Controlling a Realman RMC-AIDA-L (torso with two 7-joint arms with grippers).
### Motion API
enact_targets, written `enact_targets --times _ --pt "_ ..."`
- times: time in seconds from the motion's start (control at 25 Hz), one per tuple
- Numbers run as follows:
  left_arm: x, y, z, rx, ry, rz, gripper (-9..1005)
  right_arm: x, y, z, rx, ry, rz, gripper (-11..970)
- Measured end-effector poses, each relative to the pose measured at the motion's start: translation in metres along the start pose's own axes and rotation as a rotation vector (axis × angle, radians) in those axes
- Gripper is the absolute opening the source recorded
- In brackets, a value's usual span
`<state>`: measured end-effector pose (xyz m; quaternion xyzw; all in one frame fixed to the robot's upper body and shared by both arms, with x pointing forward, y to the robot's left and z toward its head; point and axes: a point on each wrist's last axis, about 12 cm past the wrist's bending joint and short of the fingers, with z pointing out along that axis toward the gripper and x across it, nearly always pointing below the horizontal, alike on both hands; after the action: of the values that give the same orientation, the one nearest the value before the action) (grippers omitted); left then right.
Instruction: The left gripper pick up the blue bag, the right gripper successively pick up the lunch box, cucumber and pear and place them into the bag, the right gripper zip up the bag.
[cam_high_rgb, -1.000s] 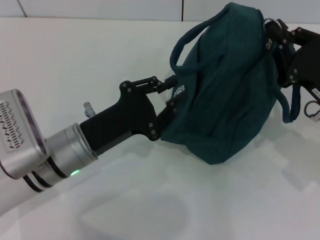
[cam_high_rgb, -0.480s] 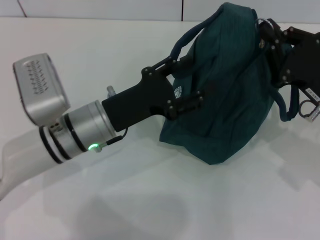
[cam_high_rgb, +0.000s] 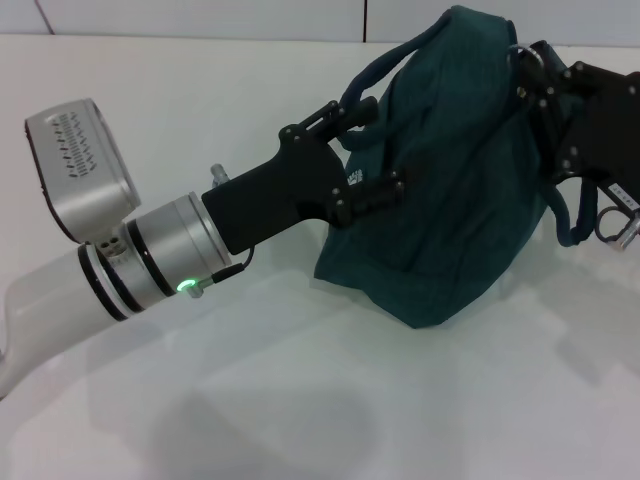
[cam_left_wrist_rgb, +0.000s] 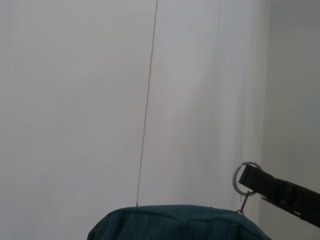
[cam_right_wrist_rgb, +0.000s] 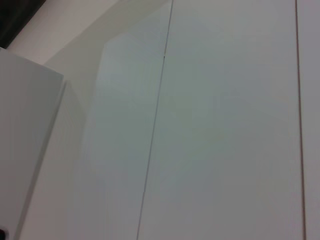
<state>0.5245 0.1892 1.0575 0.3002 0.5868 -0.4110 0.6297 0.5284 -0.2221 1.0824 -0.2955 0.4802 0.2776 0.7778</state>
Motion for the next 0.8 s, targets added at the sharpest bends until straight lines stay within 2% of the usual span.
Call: enact_targets --times 0.2,0.64,0.8 --pt "0.002 -0.002 0.0 0.012 0.01 0.009 731 0.0 0.001 0.001 -0.012 0.0 0.001 17" --pt "0.004 -0.008 0.002 0.054 0.022 0.052 495 0.001 0.006 0.001 -0.025 -0.001 0.01 20" --pt "0.001 -0.012 0.001 0.066 -0.004 0.068 352 0.001 0.008 0.001 -0.046 0.004 0.019 20"
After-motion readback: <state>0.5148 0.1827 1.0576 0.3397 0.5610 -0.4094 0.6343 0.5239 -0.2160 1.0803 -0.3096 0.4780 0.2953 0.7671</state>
